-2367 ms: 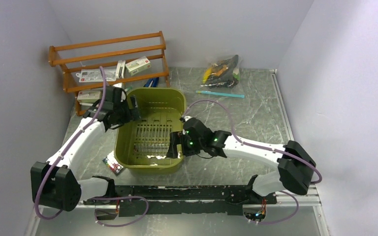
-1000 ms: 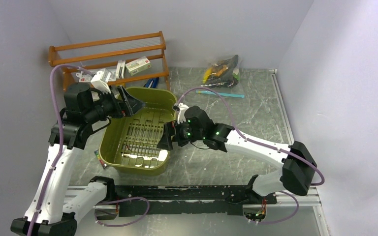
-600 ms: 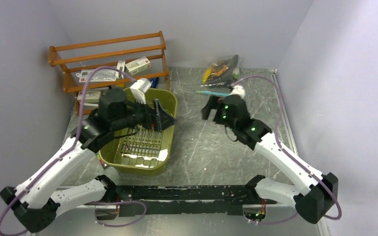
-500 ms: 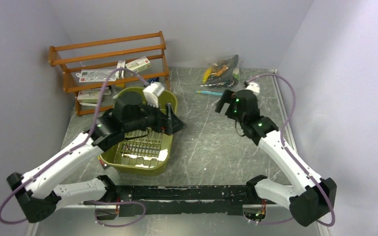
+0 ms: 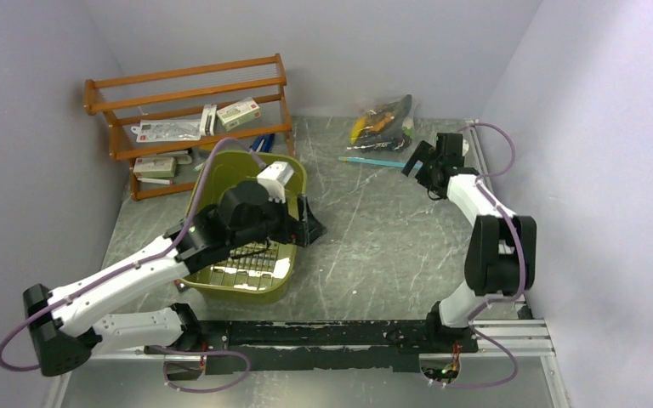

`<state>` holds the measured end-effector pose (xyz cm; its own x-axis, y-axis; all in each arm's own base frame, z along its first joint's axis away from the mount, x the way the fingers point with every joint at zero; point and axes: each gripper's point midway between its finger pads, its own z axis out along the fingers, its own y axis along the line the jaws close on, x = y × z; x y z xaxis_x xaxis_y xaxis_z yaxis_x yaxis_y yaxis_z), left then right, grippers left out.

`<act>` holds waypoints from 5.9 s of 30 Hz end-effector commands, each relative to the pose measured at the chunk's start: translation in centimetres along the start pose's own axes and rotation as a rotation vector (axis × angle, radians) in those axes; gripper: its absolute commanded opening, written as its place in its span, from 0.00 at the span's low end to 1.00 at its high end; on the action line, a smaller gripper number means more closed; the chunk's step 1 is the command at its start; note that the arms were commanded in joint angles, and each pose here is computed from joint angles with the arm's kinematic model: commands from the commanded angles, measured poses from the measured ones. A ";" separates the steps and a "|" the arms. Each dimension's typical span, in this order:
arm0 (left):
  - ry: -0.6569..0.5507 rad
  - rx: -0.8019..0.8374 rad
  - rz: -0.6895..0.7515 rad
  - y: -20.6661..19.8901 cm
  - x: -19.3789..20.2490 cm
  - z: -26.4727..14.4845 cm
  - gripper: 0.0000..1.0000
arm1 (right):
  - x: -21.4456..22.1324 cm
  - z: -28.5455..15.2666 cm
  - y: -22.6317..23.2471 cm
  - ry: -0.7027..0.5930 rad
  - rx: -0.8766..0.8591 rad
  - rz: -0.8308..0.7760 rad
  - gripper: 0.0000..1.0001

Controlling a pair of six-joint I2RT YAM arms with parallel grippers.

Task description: Open the zip-top bag and remove the fake food

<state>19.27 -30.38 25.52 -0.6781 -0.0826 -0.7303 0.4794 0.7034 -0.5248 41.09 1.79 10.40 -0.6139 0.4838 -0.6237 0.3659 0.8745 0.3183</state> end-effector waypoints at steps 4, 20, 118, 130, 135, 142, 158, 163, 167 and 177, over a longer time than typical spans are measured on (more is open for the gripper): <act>-0.117 -0.035 -0.048 2.2 0.0 -3.5 0.99 | -4.2 5.2 1.9 -0.075 -0.079 0.053 0.95; -0.104 -0.092 -0.034 3.0 -0.1 -3.8 0.99 | -6.5 13.8 4.9 -0.137 -0.197 0.056 0.79; -0.132 -0.034 -0.060 2.3 -0.3 -6.1 0.99 | -0.4 11.6 3.8 0.111 -0.384 -0.283 0.84; -0.102 0.067 -0.063 0.2 0.0 -4.3 0.99 | -0.1 8.9 4.3 0.092 -0.397 -0.155 0.05; -0.080 0.145 -0.090 -1.8 0.2 -1.9 0.99 | 4.0 2.0 5.1 0.126 -0.520 0.027 0.01; -0.033 0.086 -0.133 -3.7 1.9 2.6 0.99 | 9.6 -7.6 4.7 0.120 -0.618 0.188 0.02; -0.055 -0.024 -0.477 -6.4 7.0 12.0 0.94 | 17.6 -17.0 2.0 0.200 -0.685 0.288 0.04; -0.081 -0.088 -0.540 -5.8 7.2 14.1 0.91 | 18.0 -18.2 1.8 0.213 -0.686 0.252 0.04; -0.093 -0.123 -0.565 -5.3 7.6 15.3 0.87 | 18.4 -18.6 1.9 0.234 -0.695 0.236 0.04; -0.067 -0.141 -0.564 -4.6 9.3 16.9 0.68 | 17.2 -20.0 2.9 0.225 -0.736 0.210 0.06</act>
<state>19.54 -45.13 12.36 -0.7865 -0.4743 -0.3955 -0.0332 0.6719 -0.7399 17.72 12.68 12.59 -0.7301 0.6000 -0.3270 0.0601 0.5330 0.8440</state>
